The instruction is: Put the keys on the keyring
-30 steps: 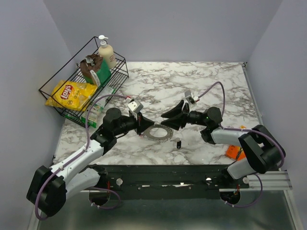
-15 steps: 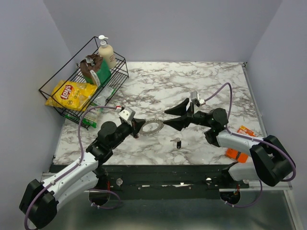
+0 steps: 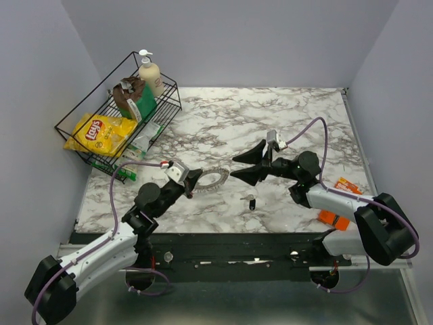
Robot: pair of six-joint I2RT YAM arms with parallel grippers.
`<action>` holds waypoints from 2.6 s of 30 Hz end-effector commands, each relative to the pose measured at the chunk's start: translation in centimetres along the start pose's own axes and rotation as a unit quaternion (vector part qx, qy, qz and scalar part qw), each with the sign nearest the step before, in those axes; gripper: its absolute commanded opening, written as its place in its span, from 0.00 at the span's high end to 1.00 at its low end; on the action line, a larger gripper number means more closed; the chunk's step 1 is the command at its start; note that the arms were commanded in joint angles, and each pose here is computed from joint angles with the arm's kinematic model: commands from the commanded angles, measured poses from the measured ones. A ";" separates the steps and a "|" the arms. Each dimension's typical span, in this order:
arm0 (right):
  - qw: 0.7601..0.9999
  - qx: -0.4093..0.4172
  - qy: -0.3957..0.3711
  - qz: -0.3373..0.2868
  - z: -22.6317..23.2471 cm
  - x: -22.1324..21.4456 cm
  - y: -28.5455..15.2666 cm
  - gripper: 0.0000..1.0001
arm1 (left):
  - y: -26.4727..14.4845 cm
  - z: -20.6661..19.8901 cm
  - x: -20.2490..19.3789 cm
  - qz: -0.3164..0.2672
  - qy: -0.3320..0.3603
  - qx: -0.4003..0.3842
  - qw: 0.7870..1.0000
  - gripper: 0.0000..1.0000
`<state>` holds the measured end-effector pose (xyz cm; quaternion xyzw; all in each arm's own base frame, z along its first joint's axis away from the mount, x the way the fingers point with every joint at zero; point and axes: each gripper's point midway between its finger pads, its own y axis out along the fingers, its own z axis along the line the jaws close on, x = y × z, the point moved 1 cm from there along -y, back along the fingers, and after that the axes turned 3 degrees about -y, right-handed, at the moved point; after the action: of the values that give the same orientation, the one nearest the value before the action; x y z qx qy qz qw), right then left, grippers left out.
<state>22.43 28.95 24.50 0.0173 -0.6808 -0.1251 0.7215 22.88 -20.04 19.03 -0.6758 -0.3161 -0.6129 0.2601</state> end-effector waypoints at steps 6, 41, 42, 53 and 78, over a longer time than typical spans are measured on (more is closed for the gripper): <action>1.000 -0.001 -0.029 0.000 -0.3 0.8 0.1 0.34 | -0.7 -2.0 4.6 -0.114 0.109 -0.061 0.986 1.00; 0.993 -0.076 0.040 0.085 -3.7 0.2 1.1 0.34 | 2.0 0.0 2.6 -0.023 0.124 0.013 0.992 1.00; 0.992 -0.085 0.041 0.083 -4.1 0.6 1.2 0.34 | 2.2 0.3 1.6 0.002 0.118 0.021 0.993 1.00; 0.970 -0.156 0.131 0.131 -5.7 0.2 3.0 0.41 | 4.2 3.2 1.7 0.099 0.040 0.144 0.984 1.00; 0.961 -0.101 0.125 0.224 -5.9 -6.0 7.3 0.59 | 6.0 2.0 -2.0 0.178 -0.001 0.126 0.976 1.00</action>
<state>29.35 35.77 20.24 -0.1883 -0.5516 -0.0476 0.8112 28.74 -21.85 16.20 -0.6726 -0.2649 -0.5091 0.4673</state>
